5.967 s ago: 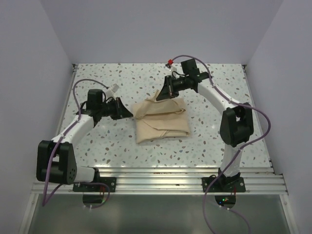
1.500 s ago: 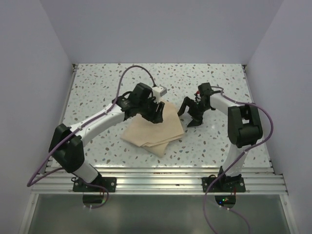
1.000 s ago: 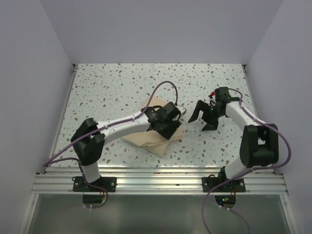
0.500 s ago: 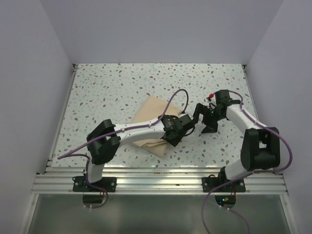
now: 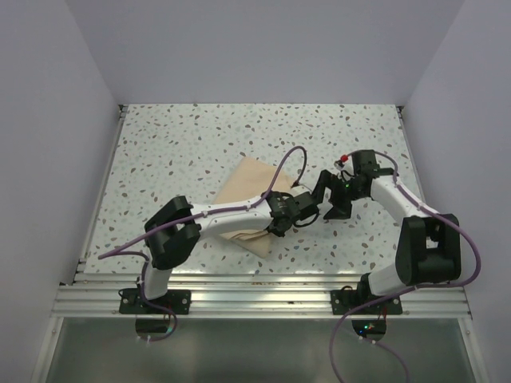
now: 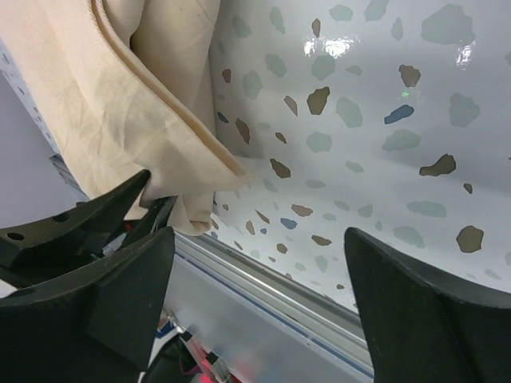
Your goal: Prepare the surgical pack
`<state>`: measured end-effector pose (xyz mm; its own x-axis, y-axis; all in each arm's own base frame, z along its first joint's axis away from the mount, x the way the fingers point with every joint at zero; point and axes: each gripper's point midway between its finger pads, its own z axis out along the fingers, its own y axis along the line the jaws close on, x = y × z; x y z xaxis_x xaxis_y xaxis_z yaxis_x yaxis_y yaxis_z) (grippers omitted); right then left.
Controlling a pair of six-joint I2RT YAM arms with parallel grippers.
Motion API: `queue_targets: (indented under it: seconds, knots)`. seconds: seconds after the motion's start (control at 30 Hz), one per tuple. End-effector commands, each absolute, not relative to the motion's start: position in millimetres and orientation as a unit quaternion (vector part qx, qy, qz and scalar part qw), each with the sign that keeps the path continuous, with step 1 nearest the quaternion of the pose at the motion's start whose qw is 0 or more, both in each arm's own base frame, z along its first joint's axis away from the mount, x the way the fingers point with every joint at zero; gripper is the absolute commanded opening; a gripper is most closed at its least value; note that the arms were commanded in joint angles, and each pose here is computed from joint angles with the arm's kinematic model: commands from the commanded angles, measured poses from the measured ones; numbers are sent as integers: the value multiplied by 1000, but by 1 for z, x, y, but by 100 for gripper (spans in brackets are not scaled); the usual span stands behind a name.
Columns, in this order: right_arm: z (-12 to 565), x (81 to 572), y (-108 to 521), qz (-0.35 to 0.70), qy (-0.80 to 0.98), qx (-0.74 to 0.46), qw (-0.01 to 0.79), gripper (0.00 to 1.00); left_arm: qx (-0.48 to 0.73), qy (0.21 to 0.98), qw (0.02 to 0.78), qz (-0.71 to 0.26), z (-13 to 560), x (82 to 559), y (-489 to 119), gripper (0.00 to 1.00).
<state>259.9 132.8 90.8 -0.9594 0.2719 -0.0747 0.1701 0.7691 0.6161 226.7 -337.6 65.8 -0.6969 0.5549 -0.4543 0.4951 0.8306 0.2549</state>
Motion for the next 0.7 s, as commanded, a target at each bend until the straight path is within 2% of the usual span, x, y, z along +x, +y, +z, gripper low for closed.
queue_targets:
  seconds: [0.0,0.1,0.17,0.23,0.37,0.4,0.47,0.57,0.67]
  knots:
    - [101,261,141,346,927,115,94,88,279,920,262,88,64,228,-322,30]
    - [101,263,151,368,918,120,91,79,281,919,267,77,69,229,-325,22]
    - [102,263,158,380,914,116,82,62,288,917,266,68,71,228,-329,13]
    - [106,266,164,390,910,114,81,58,291,918,264,61,70,227,-332,0]
    - [118,271,182,413,901,100,84,41,293,916,271,39,80,228,-339,0]
    - [119,274,188,420,898,102,81,31,294,916,272,36,82,228,-340,0]
    - [122,274,200,430,895,92,76,19,293,915,276,26,89,228,-344,0]
    - [117,276,213,436,891,109,65,11,289,914,283,14,98,229,-348,0]
    - [112,278,223,447,885,112,65,8,285,914,289,1,106,231,-351,0]
